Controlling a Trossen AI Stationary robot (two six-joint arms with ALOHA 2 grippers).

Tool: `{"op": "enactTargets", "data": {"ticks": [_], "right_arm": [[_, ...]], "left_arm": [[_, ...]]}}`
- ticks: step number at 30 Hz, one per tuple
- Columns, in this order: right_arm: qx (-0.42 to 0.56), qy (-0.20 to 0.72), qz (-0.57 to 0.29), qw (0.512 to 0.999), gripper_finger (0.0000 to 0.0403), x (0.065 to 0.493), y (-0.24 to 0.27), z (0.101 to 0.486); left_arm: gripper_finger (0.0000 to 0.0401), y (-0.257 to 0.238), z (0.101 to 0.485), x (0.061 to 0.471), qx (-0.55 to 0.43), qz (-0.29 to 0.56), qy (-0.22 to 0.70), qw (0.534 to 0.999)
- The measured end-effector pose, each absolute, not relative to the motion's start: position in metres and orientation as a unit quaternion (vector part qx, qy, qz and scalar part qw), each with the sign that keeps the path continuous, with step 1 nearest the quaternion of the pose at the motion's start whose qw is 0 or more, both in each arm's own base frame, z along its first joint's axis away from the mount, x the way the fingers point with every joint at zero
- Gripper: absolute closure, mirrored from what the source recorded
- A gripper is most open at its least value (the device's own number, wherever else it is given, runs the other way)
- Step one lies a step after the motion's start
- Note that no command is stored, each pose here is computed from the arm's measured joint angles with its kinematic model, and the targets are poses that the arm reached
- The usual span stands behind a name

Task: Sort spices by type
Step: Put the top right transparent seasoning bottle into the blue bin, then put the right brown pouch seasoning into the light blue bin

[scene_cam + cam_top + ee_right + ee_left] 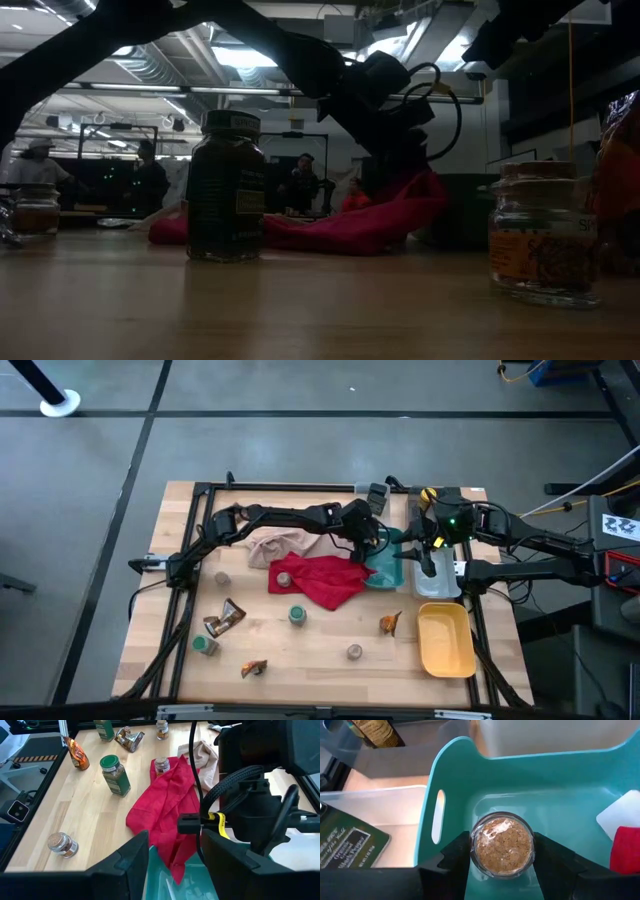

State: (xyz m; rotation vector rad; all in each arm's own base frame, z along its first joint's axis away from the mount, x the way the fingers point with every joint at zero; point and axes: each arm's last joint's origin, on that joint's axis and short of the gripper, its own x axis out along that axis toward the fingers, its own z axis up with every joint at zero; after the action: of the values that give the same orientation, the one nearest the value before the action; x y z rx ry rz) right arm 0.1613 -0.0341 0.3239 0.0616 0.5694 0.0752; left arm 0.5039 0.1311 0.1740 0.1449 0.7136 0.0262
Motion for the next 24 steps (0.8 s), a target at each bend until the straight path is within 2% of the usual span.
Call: {"op": "enactTargets", "data": {"ticks": [8, 17, 24], "right_arm": [[0.030, 0.281, 0.037, 0.959, 0.0221, 0.161, -0.034, 0.324], [0.033, 0.290, 0.038, 0.956, 0.0221, 0.160, -0.034, 0.322], [0.033, 0.290, 0.038, 0.956, 0.0221, 0.160, -0.034, 0.322]], "left_arm": [[0.0175, 0.131, 0.174, 0.504, 0.059, 0.017, 0.348, 0.935], [0.0178, 0.131, 0.176, 0.504, 0.062, 0.017, 0.347, 0.936], [0.0178, 0.130, 0.194, 0.501, 0.065, 0.020, 0.333, 0.940]]}}
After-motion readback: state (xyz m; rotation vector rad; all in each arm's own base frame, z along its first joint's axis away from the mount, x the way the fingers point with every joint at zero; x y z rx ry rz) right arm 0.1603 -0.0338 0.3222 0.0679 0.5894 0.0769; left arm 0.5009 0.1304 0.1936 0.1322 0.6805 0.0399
